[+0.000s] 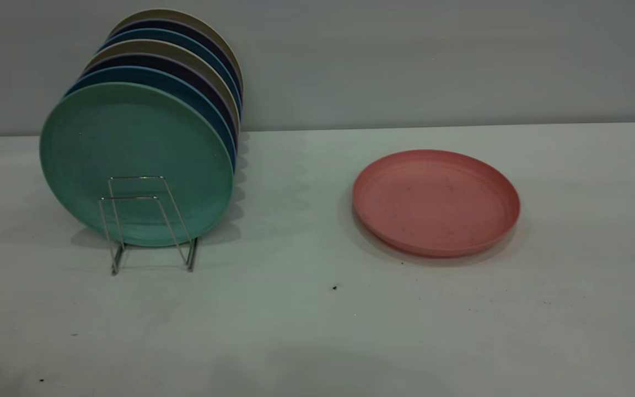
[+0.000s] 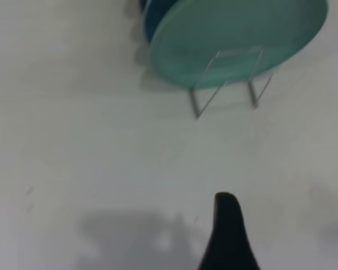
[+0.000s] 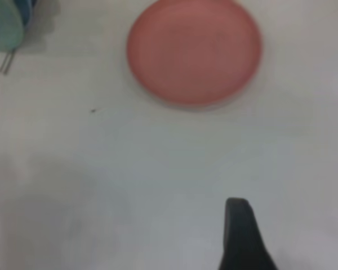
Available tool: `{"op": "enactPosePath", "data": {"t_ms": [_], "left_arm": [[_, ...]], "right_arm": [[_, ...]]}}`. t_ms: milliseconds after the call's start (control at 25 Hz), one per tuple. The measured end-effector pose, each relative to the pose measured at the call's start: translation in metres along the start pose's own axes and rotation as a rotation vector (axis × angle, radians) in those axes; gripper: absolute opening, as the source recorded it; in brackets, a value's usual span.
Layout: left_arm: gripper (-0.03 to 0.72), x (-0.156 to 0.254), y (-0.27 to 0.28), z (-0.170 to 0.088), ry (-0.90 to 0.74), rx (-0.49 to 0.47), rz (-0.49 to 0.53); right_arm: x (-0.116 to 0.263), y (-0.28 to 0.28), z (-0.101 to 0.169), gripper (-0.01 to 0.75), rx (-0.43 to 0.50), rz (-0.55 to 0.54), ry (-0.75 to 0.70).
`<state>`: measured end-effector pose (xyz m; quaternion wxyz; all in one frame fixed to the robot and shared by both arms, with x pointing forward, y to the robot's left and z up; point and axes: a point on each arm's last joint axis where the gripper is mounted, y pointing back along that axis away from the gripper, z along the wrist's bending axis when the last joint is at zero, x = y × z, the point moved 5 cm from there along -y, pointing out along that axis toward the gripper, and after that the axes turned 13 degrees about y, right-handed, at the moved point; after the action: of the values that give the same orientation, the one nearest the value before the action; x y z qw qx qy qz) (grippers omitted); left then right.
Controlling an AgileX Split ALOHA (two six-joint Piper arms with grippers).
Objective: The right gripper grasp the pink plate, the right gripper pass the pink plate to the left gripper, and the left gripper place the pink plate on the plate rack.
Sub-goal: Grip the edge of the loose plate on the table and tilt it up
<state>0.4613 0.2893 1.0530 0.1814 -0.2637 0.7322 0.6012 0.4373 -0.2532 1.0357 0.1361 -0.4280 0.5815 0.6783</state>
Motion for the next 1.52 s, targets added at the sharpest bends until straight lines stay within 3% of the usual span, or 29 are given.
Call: {"op": "enactPosePath", "data": {"t_ms": [320, 480, 680, 1040, 1520], "left_arm": [[0.584, -0.027, -0.083, -0.014, -0.013, 0.153, 0.143], [0.584, -0.032, -0.119, -0.039, -0.067, 0.261, 0.195], [0.584, -0.032, -0.155, -0.082, -0.128, 0.358, 0.254], [0.585, -0.023, -0.193, -0.132, -0.169, 0.429, 0.316], [0.585, -0.018, -0.191, -0.136, -0.175, 0.442, 0.339]], "right_arm": [[-0.002, -0.099, -0.006, 0.485, -0.182, 0.101, -0.132], [-0.005, -0.153, -0.02, 0.485, -0.218, 0.148, -0.192], [-0.001, -0.214, -0.058, 0.485, -0.236, 0.212, -0.306], [0.022, -0.299, -0.111, 0.485, -0.26, 0.264, -0.408], [0.054, -0.369, -0.113, 0.459, -0.375, 0.274, -0.519]]}}
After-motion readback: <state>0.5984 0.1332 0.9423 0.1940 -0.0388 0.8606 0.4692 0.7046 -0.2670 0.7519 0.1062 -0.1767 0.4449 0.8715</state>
